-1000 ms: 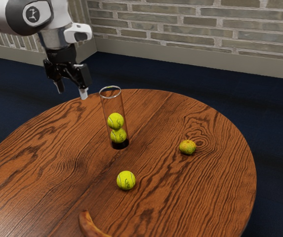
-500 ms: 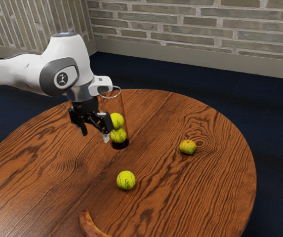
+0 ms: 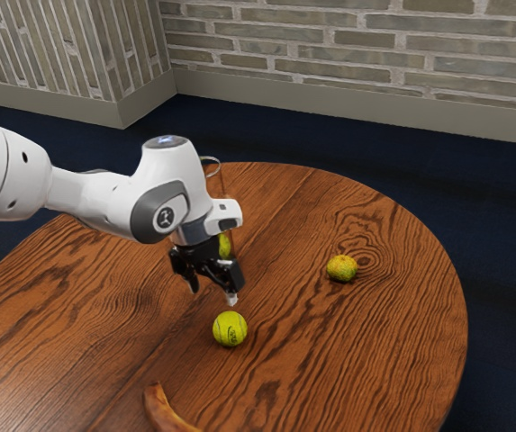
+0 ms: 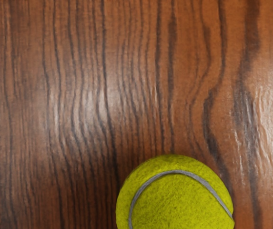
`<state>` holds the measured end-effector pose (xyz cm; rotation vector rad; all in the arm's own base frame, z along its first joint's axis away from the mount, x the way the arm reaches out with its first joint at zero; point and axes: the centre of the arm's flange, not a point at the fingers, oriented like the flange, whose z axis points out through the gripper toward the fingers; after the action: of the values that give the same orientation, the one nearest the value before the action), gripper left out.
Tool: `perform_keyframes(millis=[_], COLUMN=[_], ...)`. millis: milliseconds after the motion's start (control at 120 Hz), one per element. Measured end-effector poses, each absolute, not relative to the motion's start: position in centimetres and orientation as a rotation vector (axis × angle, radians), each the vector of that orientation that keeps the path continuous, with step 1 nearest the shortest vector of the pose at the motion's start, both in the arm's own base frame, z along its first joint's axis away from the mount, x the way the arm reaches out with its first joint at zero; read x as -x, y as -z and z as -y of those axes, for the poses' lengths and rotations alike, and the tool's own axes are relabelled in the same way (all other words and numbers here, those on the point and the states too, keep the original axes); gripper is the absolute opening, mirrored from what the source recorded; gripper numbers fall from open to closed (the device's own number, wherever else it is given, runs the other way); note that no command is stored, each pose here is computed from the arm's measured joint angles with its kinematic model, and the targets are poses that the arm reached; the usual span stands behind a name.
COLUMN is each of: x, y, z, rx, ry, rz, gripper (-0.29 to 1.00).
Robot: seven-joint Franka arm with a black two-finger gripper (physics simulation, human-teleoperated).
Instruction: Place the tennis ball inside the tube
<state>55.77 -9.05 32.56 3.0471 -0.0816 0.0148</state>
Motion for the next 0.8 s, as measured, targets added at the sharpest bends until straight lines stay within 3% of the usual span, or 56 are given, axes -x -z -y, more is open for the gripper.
perform_keyframes(millis=[800], x=[-56.0], y=[-25.0], z=[11.2], rx=[-3.009], ry=[0.066], rz=[0.072], gripper=[0.70])
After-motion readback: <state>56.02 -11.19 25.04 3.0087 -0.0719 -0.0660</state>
